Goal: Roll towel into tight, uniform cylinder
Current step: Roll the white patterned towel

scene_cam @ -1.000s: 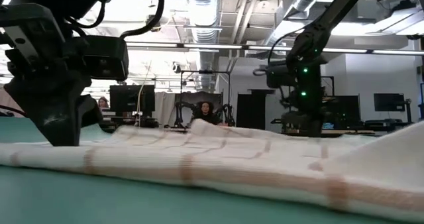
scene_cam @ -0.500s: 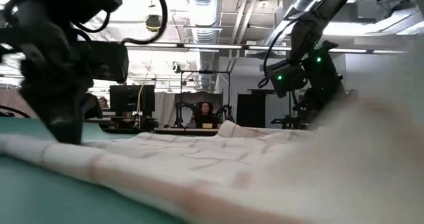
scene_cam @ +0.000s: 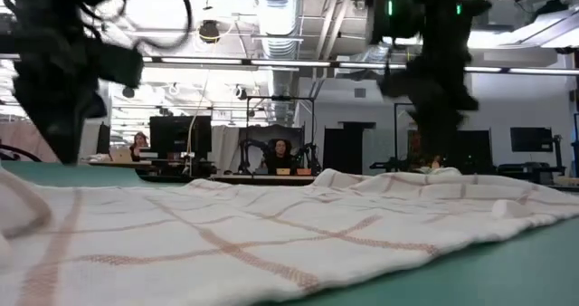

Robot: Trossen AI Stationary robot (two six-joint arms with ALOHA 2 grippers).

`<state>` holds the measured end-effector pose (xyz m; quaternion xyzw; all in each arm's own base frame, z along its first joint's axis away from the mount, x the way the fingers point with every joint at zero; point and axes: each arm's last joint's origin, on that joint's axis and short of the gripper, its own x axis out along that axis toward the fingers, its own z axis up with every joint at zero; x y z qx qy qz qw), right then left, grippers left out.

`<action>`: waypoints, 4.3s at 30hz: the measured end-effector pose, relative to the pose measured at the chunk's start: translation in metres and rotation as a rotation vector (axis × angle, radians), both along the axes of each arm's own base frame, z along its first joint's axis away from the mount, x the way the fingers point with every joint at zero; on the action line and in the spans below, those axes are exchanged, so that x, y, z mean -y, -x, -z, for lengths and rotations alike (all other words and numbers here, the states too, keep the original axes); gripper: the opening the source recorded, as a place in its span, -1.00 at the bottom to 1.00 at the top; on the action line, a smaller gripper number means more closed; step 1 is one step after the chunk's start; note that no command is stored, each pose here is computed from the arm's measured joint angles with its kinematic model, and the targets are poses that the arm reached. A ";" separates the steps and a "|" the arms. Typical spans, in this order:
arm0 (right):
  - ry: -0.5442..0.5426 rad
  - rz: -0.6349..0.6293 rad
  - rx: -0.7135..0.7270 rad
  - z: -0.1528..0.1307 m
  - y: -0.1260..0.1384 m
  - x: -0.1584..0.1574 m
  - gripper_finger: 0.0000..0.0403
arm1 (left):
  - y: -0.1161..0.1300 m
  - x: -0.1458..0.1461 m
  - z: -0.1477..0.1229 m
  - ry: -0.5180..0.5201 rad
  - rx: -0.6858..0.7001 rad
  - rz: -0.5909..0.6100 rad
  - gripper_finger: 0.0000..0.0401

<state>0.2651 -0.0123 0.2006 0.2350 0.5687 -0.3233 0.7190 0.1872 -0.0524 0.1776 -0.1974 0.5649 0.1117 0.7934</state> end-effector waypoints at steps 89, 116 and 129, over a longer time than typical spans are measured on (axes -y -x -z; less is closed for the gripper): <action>0.157 0.474 -0.266 0.049 0.076 0.194 -0.86 | -0.009 -0.010 0.051 0.049 -0.091 0.114 -1.00; 0.217 0.189 -0.027 0.035 0.050 0.071 -0.89 | 0.001 0.010 -0.039 -0.004 0.103 -0.214 -1.00; 0.184 0.230 -0.102 0.068 0.061 0.056 -0.90 | -0.021 0.053 0.001 -0.009 0.091 -0.183 -1.00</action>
